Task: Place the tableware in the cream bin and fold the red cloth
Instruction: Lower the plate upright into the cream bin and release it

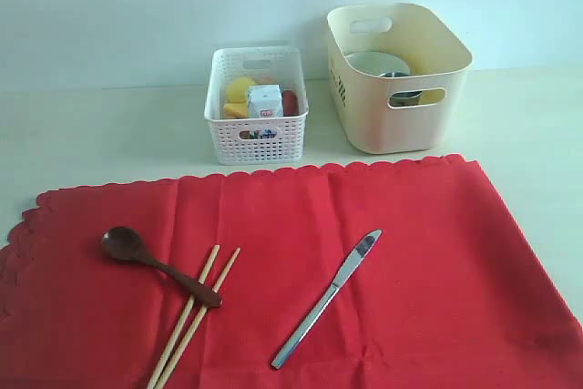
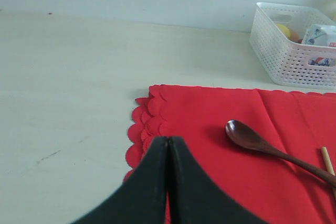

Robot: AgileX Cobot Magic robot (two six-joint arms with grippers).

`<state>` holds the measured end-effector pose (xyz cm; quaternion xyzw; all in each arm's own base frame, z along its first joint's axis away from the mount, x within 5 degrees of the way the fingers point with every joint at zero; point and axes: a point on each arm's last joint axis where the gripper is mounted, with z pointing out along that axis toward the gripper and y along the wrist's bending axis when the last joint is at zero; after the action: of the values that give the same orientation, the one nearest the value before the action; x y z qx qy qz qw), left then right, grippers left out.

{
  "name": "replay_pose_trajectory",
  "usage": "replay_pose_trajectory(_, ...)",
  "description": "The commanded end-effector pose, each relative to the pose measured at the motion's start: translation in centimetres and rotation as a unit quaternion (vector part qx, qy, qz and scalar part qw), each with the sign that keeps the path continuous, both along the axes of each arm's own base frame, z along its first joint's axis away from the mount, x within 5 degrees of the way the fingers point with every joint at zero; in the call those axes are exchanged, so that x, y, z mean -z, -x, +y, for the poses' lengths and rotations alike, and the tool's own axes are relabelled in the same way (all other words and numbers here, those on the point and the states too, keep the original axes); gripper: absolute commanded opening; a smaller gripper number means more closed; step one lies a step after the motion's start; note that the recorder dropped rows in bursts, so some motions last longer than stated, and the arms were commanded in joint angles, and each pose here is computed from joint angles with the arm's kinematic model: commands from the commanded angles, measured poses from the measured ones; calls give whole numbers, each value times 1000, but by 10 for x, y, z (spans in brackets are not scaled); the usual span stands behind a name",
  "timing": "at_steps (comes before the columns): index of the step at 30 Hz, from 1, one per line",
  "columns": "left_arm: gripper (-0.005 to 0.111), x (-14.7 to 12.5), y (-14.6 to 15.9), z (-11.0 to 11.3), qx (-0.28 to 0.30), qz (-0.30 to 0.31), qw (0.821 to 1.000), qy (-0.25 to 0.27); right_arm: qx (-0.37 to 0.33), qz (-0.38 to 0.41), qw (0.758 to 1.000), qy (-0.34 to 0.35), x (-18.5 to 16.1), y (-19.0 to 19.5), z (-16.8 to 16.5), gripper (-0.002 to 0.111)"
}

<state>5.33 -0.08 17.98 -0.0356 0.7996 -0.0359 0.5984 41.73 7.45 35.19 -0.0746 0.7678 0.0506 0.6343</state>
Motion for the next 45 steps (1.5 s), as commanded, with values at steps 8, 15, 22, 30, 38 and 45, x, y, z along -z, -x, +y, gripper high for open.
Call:
replay_pose_trajectory(8,1,-1,0,0,2,-7,1000,2,64,43,986,147,49,-36,-13,0)
replay_pose_trajectory(15,1,-1,0,0,2,-7,1000,2,77,60,976,197,69,-54,-14,0)
replay_pose_trajectory(22,1,-1,0,0,2,-7,1000,2,86,76,965,235,85,-64,-16,0)
replay_pose_trajectory(30,1,-1,0,0,2,-7,1000,2,80,72,959,262,88,-63,-6,0)
replay_pose_trajectory(38,1,-1,0,0,2,-7,1000,2,75,84,944,309,110,-65,15,0)
replay_pose_trajectory(45,1,-1,0,0,2,-7,1000,2,100,109,932,330,132,-69,10,0)
